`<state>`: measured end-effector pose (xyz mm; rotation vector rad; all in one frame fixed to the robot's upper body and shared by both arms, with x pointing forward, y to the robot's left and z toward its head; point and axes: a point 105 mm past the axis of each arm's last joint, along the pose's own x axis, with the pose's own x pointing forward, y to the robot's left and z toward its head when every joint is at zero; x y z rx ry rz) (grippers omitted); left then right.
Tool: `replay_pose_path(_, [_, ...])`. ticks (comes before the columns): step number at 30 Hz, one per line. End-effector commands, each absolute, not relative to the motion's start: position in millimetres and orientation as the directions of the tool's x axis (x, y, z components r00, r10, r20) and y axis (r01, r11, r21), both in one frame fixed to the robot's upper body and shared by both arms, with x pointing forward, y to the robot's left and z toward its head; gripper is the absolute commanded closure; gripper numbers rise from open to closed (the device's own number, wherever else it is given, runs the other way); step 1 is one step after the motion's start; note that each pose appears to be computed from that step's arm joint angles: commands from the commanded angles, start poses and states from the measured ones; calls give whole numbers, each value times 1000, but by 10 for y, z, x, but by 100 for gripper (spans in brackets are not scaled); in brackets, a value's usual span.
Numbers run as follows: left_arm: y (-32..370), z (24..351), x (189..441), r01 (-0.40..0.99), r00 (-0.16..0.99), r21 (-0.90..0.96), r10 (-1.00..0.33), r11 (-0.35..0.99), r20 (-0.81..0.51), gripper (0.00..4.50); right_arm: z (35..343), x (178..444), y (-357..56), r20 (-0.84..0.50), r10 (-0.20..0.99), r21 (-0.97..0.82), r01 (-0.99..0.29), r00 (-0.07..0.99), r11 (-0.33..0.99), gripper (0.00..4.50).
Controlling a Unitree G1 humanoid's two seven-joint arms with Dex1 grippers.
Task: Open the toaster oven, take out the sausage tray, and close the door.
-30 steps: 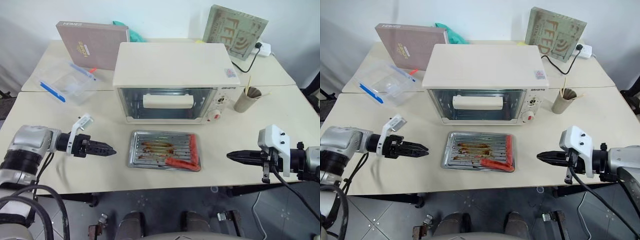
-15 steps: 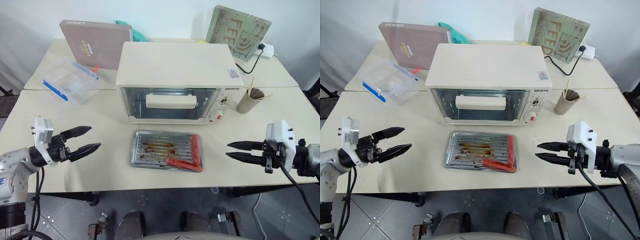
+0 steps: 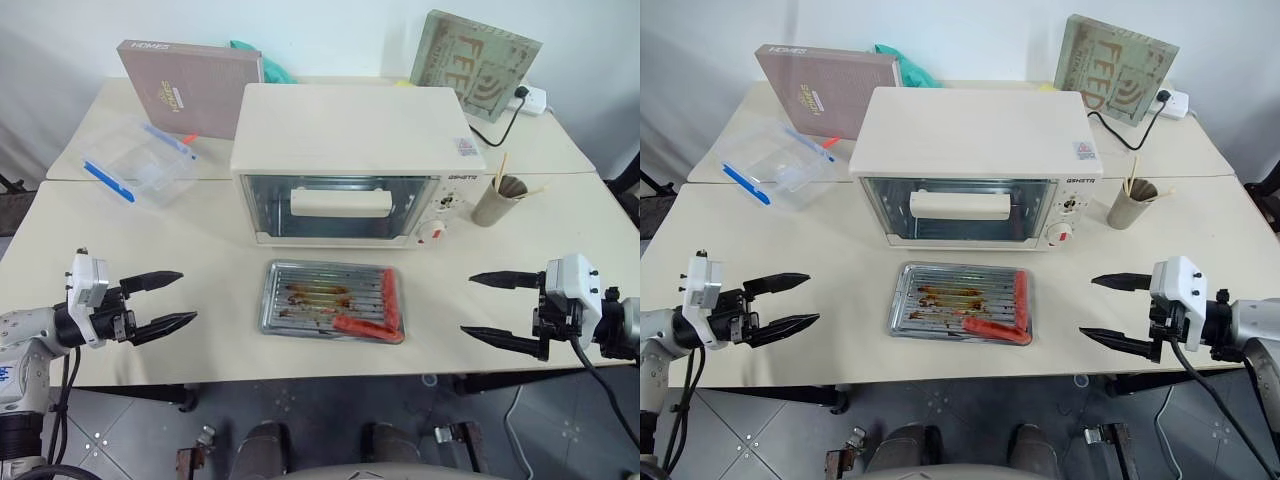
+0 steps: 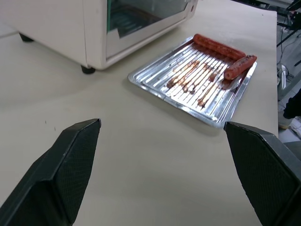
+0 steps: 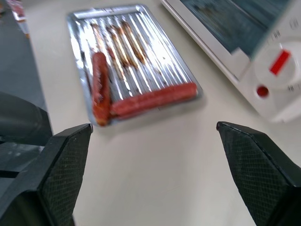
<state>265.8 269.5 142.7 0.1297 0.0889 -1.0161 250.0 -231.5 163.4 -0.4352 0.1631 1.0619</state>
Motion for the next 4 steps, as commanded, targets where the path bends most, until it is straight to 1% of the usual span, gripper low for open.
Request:
replay_pose_path(1, [2685,1544,2756,846,531,113,-839,520,-119,0,1635,2541,-2351,-306,777,-271,-833,550,483,2])
replay_pose_path(2, [2671,1558,2784,845,534,110,-838,524,-110,0,1631,2550,-2366,-291,760,-266,-812,581,519,2])
replay_pose_path(4, [2672,1484,2807,845,534,106,-831,524,-157,0,1567,2605,-2455,-301,671,-271,-735,678,621,2])
